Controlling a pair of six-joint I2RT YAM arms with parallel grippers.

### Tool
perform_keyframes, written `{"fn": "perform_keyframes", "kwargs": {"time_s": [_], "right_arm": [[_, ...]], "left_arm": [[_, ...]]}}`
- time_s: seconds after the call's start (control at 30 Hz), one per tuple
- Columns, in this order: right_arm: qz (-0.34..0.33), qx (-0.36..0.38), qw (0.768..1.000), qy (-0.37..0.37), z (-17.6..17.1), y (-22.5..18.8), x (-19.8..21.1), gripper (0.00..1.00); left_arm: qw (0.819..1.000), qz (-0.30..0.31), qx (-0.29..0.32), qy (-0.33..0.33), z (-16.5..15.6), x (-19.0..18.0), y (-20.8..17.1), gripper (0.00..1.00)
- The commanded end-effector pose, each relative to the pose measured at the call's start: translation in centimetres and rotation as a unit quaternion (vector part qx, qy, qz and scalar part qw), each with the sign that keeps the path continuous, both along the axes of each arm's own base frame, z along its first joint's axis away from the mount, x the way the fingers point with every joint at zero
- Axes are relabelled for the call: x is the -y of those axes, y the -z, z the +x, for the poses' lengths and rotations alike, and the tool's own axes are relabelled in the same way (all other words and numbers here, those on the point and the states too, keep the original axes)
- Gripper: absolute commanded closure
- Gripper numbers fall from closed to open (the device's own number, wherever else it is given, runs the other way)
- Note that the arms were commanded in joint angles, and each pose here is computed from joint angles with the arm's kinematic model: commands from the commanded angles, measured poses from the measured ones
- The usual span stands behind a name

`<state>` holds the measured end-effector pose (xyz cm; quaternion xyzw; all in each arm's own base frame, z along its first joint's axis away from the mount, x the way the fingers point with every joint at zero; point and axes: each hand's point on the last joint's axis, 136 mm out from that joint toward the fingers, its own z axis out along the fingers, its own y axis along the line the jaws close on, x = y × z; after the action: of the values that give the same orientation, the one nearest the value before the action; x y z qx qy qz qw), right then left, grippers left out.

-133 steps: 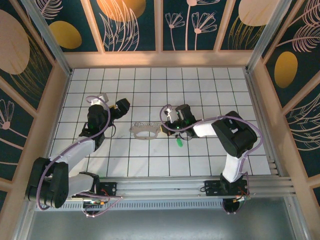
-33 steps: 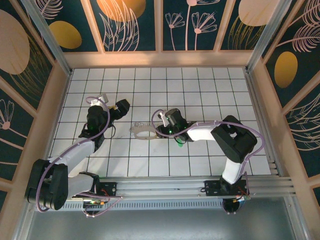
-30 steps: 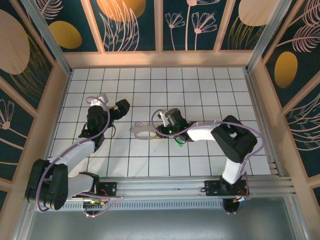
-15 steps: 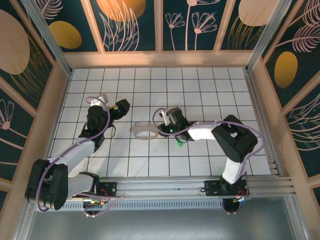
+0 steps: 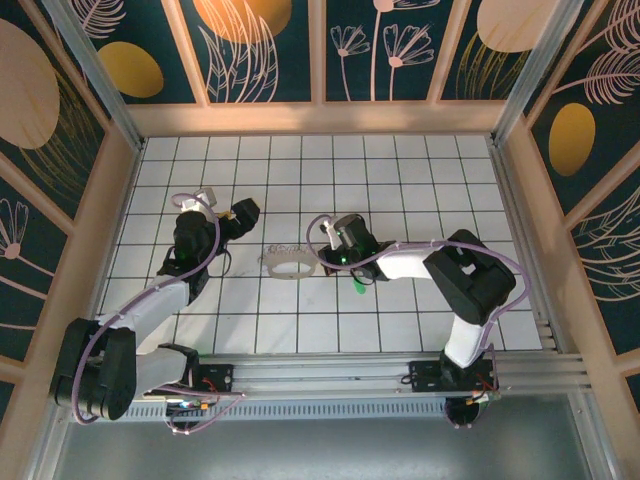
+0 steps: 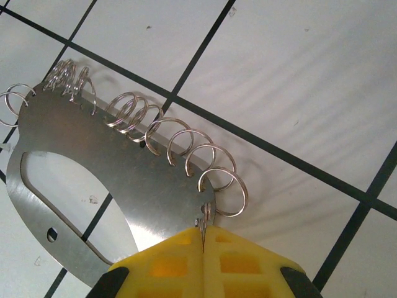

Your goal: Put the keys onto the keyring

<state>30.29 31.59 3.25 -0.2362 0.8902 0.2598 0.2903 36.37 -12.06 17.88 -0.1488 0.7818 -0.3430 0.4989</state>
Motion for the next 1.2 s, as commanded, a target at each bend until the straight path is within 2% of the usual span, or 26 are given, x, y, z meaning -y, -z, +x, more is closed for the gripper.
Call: {"fn": "perform_keyframes", "kwargs": {"time_s": [0.0, 0.2, 0.33, 0.37, 0.47, 0.53, 0.87, 1.17], "right_arm": [[0.029, 0.004, 0.999, -0.017, 0.0, -1.3, -0.6, 1.0], [0.064, -0.004, 0.995, -0.072, -2.0, -2.4, -1.5, 1.0], [0.062, -0.012, 0.995, -0.075, -2.3, -2.0, -1.4, 0.99], [0.059, -0.012, 0.996, -0.069, -2.2, -1.9, -1.3, 0.88], [0.061, -0.008, 0.997, -0.051, -2.0, -2.3, -0.9, 0.68], [0.066, -0.01, 0.997, -0.041, -2.2, -2.6, -0.5, 0.64], [0.063, -0.025, 0.997, -0.024, -4.3, -2.4, -0.6, 0.62], [0.056, -0.027, 0.998, -0.023, -3.6, -1.5, -1.2, 0.64]], "left_arm": [[1.0, -0.009, 0.019, 0.013, -0.3, 0.5, -1.0, 0.01], [1.0, -0.009, 0.02, 0.015, -0.3, 0.5, -1.2, 0.01], [1.0, -0.009, 0.02, 0.015, -0.4, 0.6, -1.3, 0.01], [1.0, -0.009, 0.02, 0.016, -0.4, 0.6, -1.3, 0.01], [1.0, -0.01, 0.019, 0.017, -0.4, 0.6, -1.2, 0.01], [1.0, -0.01, 0.019, 0.019, -0.4, 0.6, -1.2, 0.01], [1.0, -0.008, 0.017, 0.018, -0.6, 0.6, -1.0, 0.01], [1.0, -0.009, 0.019, 0.018, -0.6, 0.6, -1.3, 0.01]]}}
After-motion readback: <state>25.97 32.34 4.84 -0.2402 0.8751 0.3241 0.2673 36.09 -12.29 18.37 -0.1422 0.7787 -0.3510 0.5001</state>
